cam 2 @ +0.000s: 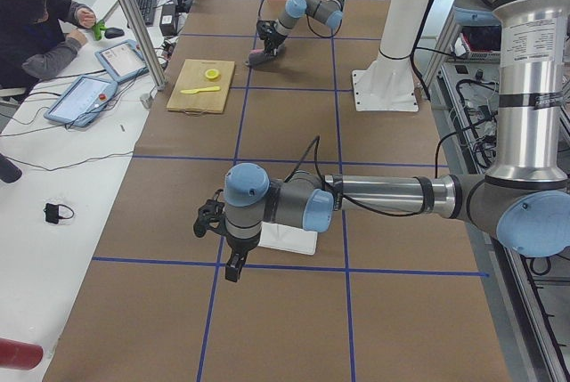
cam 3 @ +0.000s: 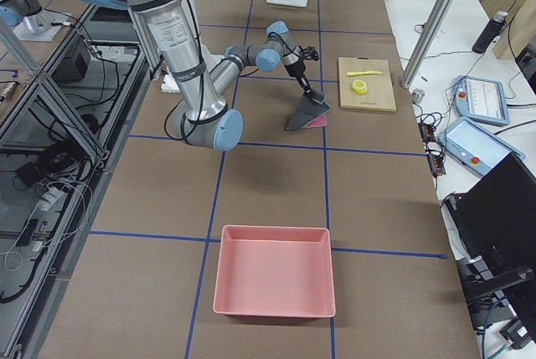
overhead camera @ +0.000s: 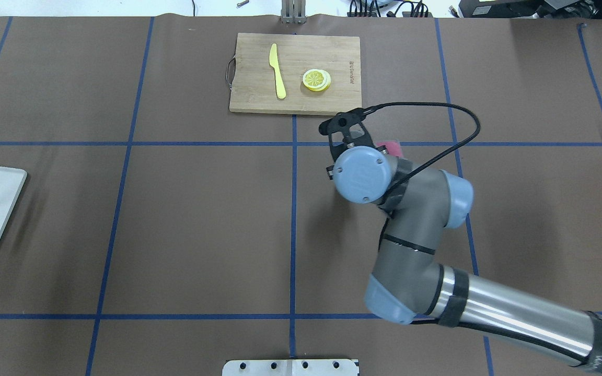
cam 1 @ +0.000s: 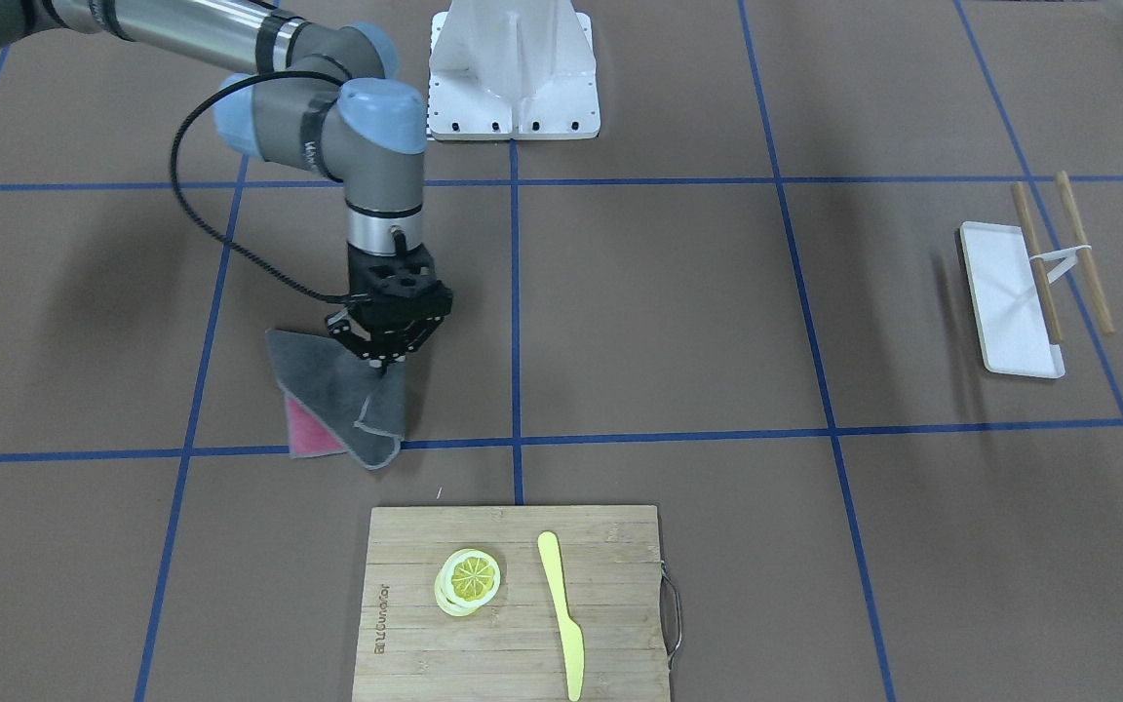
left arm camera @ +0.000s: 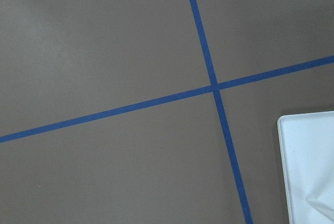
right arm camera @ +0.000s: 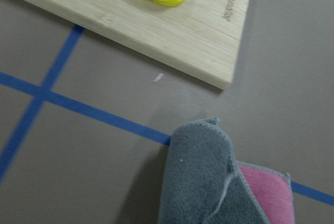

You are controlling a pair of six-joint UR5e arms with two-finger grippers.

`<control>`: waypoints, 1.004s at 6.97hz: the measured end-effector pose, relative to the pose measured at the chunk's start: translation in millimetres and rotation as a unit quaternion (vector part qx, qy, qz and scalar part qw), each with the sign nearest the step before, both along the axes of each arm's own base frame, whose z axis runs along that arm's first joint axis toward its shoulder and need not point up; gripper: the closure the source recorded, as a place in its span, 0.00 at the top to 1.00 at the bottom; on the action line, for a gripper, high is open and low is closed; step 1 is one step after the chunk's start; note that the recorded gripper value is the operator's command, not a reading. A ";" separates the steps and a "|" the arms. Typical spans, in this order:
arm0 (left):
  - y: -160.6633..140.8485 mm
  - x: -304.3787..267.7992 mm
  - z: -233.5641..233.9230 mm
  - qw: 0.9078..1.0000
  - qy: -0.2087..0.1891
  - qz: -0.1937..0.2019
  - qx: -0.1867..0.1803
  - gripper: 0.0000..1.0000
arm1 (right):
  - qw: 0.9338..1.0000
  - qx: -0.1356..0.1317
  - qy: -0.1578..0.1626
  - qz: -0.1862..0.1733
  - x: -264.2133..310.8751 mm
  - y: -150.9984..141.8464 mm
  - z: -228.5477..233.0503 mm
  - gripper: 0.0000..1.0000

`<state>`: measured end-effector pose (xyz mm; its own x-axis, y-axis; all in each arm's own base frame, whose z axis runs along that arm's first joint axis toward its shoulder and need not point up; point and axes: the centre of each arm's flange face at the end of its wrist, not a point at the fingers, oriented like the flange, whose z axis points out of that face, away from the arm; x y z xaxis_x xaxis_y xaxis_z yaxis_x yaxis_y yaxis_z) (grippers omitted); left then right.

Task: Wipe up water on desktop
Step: 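Wipe the towel across the table toward the cutting board with the right gripper, then wipe the grey towel back away from the board with the right gripper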

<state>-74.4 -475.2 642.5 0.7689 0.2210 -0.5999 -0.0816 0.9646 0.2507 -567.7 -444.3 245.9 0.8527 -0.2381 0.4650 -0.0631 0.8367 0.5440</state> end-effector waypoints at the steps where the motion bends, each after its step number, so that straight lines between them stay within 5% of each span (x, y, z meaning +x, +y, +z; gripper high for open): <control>1: 0.3 -0.6 0.5 1.000 0.000 -0.001 -0.001 0.99 | 0.999 -0.006 -0.031 0.016 -33.6 12.7 -39.6 0.00; 4: 5.9 -0.8 5.8 1.000 0.002 0.000 -0.006 0.99 | 0.995 -0.021 -0.082 0.056 -95.6 32.7 -114.8 0.00; 7: 7.8 -0.9 6.9 1.000 0.005 0.000 -0.007 0.99 | 0.997 -0.001 -0.057 0.055 -65.8 9.1 -46.4 0.00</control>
